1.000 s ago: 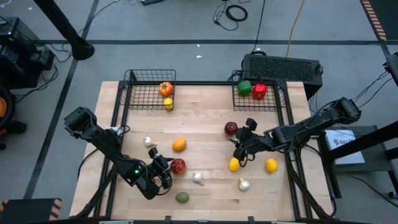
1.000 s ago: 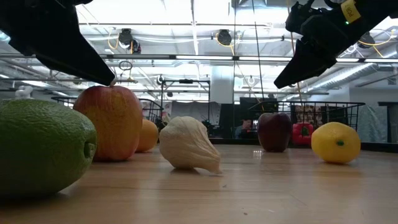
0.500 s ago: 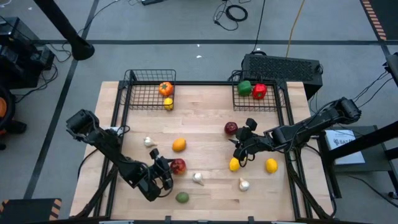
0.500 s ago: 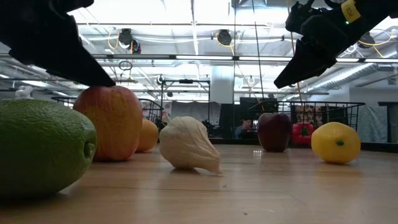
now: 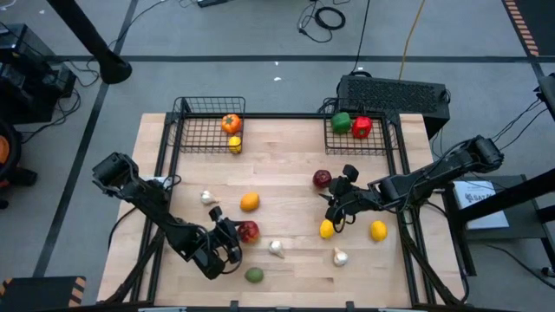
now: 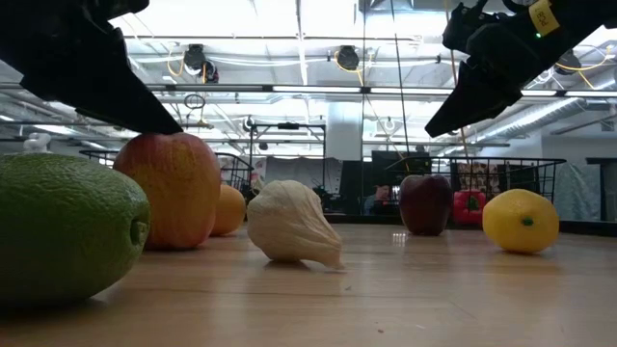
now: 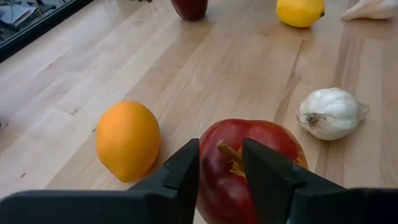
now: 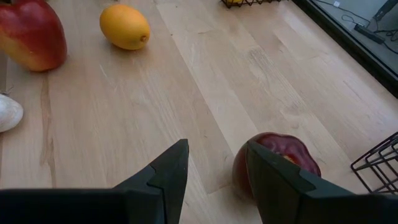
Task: Sort produce into baskets
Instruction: Put the left red apple in the left basket
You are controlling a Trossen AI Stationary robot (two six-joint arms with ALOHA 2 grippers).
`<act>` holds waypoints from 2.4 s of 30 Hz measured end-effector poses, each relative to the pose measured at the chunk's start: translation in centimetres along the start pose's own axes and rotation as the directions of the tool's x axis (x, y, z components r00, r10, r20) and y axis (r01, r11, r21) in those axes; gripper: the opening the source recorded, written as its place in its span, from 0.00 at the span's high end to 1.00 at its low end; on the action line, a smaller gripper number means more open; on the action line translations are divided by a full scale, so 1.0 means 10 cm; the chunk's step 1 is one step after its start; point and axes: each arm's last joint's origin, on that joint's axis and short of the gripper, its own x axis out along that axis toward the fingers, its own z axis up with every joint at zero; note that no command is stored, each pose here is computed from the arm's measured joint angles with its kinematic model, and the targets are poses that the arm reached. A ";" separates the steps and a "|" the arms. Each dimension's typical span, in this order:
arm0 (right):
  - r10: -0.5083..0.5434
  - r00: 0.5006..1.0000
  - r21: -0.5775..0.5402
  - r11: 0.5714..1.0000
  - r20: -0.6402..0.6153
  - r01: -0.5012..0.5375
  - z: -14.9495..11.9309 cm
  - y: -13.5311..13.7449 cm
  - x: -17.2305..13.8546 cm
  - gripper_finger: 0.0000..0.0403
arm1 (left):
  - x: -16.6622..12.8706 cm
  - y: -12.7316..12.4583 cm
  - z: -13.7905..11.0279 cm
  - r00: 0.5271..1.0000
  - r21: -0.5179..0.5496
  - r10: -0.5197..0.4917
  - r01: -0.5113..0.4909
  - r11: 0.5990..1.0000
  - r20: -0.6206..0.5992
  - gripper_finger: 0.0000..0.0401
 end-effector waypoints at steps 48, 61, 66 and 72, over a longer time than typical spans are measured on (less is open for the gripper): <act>-0.003 1.000 -0.015 1.000 0.003 0.003 0.00 0.00 0.00 0.62 | -0.29 1.29 1.30 0.940 0.058 0.227 -0.249 0.967 0.255 0.96; -0.002 1.000 -0.018 1.000 0.002 0.002 0.00 0.00 0.00 0.62 | -0.32 2.29 1.56 0.836 0.035 0.501 -0.521 0.853 0.226 0.96; 0.002 1.000 0.008 1.000 0.001 -0.002 0.00 0.00 0.00 0.62 | -0.24 2.65 1.56 0.829 0.001 0.533 -0.541 0.841 0.169 0.96; 0.002 1.000 0.020 1.000 0.002 -0.002 0.00 0.00 0.00 0.62 | -0.11 3.06 1.49 0.849 -0.034 0.524 -0.523 0.852 0.065 0.96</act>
